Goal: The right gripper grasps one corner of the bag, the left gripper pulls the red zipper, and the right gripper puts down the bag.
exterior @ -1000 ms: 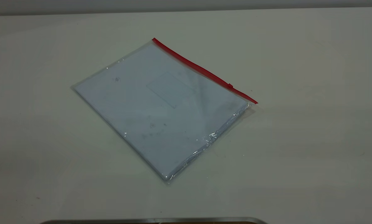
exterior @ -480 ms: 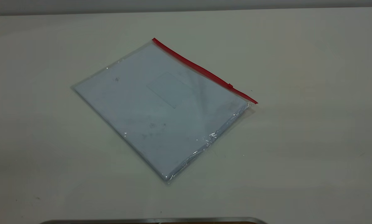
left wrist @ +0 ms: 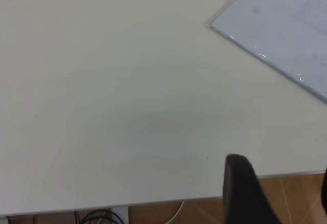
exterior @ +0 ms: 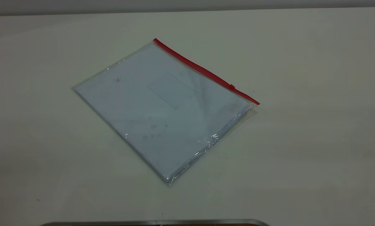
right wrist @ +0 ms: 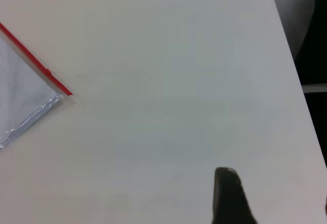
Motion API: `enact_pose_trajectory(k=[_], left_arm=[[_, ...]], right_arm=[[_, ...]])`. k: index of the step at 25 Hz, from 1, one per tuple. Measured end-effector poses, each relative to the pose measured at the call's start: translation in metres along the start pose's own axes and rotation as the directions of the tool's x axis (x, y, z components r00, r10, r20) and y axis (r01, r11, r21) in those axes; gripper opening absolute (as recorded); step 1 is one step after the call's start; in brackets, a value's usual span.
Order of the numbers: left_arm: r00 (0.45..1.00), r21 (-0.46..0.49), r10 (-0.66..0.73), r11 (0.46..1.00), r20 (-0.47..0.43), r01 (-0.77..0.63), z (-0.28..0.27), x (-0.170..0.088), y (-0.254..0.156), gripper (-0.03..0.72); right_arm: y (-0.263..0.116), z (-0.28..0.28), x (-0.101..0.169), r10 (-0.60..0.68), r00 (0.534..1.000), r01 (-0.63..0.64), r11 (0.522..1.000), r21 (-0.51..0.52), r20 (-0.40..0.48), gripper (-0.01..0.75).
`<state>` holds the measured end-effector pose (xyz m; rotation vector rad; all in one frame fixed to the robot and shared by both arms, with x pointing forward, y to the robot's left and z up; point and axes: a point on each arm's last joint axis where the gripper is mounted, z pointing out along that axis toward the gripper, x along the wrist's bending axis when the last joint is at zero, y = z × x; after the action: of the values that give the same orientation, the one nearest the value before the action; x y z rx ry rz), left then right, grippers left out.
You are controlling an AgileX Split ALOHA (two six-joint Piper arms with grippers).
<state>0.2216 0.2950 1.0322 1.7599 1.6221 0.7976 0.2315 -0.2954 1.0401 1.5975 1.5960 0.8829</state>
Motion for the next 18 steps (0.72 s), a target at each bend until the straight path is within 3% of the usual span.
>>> enact_pose_trajectory(k=[10,14,18], left_arm=[[1.000,-0.001,-0.001,1.000,0.000,0.001,0.000,0.000,0.000,0.427],[1.000,-0.028,-0.003,1.000,-0.001,0.003,-0.002,0.000,0.003,0.427],[1.000,-0.163,-0.027,0.986,-0.006,0.025,-0.003,0.002,0.028,0.427]], right_arm=[[0.000,0.000,0.001,0.003,1.000,-0.003,1.000,0.000,-0.006,0.473],[0.006,0.004,0.010,0.041,0.992,-0.039,0.999,0.021,-0.115,0.467],[0.032,0.025,0.019,0.050,0.971,-0.038,0.998,0.058,-0.233,0.468]])
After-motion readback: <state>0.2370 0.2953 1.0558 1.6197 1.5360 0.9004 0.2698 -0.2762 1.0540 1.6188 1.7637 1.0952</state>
